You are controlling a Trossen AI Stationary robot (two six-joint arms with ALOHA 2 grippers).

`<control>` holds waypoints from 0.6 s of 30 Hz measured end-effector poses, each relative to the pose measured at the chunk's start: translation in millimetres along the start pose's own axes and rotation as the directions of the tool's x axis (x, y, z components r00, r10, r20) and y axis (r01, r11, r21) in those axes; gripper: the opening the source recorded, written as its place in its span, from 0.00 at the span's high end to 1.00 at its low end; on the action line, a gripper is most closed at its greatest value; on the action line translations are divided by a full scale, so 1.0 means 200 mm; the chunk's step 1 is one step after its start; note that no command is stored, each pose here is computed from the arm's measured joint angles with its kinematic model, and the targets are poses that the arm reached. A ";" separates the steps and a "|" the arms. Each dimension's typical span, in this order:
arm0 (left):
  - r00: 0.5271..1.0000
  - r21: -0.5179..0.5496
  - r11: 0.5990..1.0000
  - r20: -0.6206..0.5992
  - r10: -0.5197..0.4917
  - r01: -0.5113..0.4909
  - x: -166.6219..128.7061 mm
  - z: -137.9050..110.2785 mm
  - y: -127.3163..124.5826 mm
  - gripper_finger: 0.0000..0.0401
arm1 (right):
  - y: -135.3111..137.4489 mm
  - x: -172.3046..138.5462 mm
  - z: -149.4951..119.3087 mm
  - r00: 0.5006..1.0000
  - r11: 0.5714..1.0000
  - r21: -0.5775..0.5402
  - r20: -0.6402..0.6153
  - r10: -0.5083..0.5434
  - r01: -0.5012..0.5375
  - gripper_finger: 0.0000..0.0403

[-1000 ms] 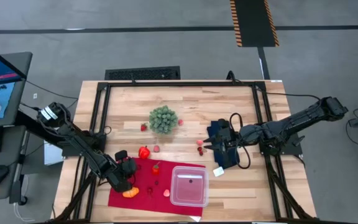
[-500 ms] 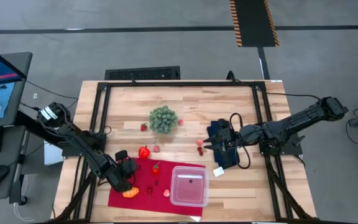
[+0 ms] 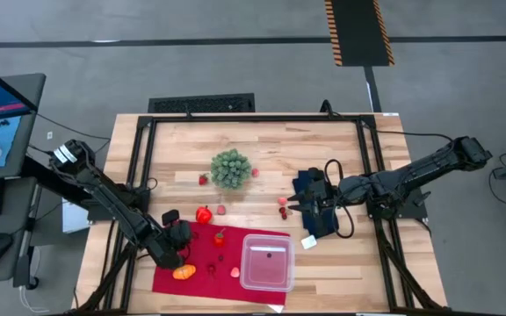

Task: Pick and placing Produce into tupperware
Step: Put the cherry into the transparent bin

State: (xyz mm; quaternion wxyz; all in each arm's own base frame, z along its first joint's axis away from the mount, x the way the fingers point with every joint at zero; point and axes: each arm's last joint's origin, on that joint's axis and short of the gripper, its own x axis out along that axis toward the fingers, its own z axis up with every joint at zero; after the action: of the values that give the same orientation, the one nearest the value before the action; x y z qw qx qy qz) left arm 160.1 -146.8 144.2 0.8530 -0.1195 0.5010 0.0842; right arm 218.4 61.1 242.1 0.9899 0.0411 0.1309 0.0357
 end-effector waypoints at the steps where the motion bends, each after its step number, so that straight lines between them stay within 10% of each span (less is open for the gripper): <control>1: 1.000 -0.004 1.000 -0.002 0.004 -0.004 0.00 0.00 0.00 0.93 | 0.00 0.00 0.00 1.000 1.000 0.000 0.000 0.000 0.000 0.68; 18: 0.998 -0.073 0.995 0.011 0.068 -0.067 0.04 0.06 0.06 0.76 | 0.00 0.00 0.00 1.000 1.000 0.000 -0.001 0.000 0.000 0.68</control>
State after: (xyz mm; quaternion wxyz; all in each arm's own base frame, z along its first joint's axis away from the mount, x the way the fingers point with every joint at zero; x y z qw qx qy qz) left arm 170.0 -131.9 141.8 0.8481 -0.1326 0.4956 0.1320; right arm 218.5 61.1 242.0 0.9899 0.0410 0.1313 0.0356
